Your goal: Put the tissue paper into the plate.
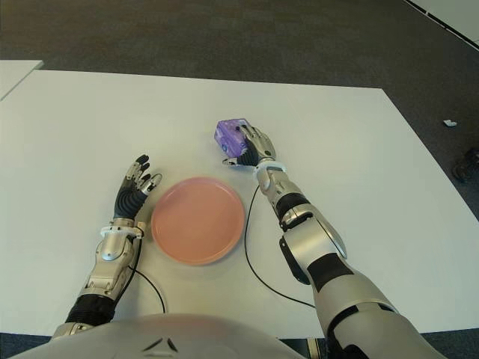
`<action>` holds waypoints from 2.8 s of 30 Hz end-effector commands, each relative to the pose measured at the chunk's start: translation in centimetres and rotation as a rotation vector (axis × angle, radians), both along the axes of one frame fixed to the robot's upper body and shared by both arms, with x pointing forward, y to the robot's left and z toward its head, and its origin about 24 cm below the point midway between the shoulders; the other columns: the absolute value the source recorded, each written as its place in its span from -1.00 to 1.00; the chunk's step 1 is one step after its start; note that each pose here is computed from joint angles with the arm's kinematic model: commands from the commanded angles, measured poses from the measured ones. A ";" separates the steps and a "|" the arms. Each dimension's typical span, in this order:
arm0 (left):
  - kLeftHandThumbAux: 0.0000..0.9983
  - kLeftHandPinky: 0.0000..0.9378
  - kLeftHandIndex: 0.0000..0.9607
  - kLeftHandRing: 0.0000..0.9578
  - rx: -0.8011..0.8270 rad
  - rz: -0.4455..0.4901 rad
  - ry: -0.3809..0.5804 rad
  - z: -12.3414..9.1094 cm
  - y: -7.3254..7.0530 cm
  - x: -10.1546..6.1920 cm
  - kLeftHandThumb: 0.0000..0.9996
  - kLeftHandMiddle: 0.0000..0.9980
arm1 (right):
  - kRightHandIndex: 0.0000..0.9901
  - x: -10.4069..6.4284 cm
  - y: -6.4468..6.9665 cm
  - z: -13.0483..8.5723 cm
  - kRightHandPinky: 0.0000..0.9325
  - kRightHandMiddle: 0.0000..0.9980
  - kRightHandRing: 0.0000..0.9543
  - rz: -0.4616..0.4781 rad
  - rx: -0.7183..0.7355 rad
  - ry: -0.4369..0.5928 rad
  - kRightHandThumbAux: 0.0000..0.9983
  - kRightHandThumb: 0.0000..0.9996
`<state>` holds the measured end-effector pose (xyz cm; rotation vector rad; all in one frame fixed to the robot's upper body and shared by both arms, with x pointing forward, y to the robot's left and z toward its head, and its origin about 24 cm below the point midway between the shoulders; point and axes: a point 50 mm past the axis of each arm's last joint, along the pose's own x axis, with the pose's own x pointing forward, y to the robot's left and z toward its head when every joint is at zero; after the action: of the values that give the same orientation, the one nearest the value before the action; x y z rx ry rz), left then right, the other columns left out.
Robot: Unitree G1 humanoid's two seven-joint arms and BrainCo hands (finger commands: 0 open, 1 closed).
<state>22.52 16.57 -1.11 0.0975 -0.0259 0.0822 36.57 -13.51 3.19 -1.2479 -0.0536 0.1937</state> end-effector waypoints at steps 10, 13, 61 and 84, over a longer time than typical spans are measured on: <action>-0.01 -1.00 -1.00 -1.00 0.015 0.021 0.089 -1.7 0.3 -1.2 -1.00 -1.00 | -1.00 -3.0 -1.2 -4.8 -1.00 -0.94 -1.00 -0.048 -0.124 0.136 0.16 -0.72; -0.01 -1.00 -1.00 -1.00 0.018 0.020 0.096 -1.7 0.3 -1.1 -1.00 -1.00 | -1.00 -4.2 -0.7 -6.2 -0.91 -0.91 -0.95 -0.050 -0.161 0.138 0.16 -0.55; 0.01 -1.00 -1.00 -1.00 0.021 0.023 0.089 -1.5 0.6 -1.0 -1.00 -1.00 | -0.20 -6.6 2.2 -7.5 0.84 0.08 0.80 -0.060 0.024 0.001 0.36 0.71; 0.01 -1.00 -1.00 -1.00 0.004 0.027 0.085 -1.7 0.8 -1.0 -1.00 -1.00 | -0.21 -4.9 2.1 -5.2 0.74 0.06 0.77 -0.087 0.104 -0.135 0.36 0.71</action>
<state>22.53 16.87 -1.14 0.1046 -0.0329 0.0919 33.22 -10.80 0.49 -1.1666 -0.2496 -0.0255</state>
